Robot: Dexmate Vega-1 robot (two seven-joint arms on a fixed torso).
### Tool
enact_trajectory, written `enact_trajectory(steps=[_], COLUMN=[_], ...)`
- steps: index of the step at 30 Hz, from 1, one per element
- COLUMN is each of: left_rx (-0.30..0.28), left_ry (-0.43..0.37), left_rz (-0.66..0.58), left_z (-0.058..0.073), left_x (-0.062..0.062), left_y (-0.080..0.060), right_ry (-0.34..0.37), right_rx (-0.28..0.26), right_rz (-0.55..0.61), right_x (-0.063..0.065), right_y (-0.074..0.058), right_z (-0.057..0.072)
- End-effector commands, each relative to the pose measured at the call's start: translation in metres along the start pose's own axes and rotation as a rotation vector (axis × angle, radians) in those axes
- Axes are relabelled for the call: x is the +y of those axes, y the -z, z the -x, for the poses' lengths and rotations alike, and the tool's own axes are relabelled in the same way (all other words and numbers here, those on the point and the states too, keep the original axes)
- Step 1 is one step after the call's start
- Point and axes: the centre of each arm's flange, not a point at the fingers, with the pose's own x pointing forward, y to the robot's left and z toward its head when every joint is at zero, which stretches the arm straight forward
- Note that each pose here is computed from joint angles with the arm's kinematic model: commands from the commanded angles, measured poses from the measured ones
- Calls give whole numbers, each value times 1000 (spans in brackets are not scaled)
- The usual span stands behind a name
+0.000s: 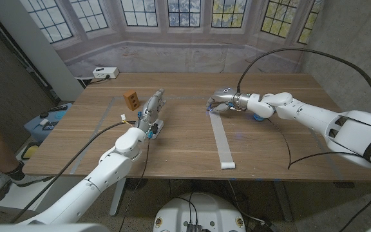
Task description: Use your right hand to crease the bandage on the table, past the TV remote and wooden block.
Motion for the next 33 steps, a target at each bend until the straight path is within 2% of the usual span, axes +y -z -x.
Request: enact_trajectory(steps=[1,18,33], left_rx=[4,7,13], left_ry=[2,32,36], left_rz=[2,0,0], left_z=[3,-3,0], left_x=[-3,-7,-13], left_y=[2,1,4], right_ry=[7,38,69], right_rx=[-3,-2,6], right_rz=[2,12,13], right_x=[4,4,12], right_y=[-1,-1,-2], right_z=[0,4,10])
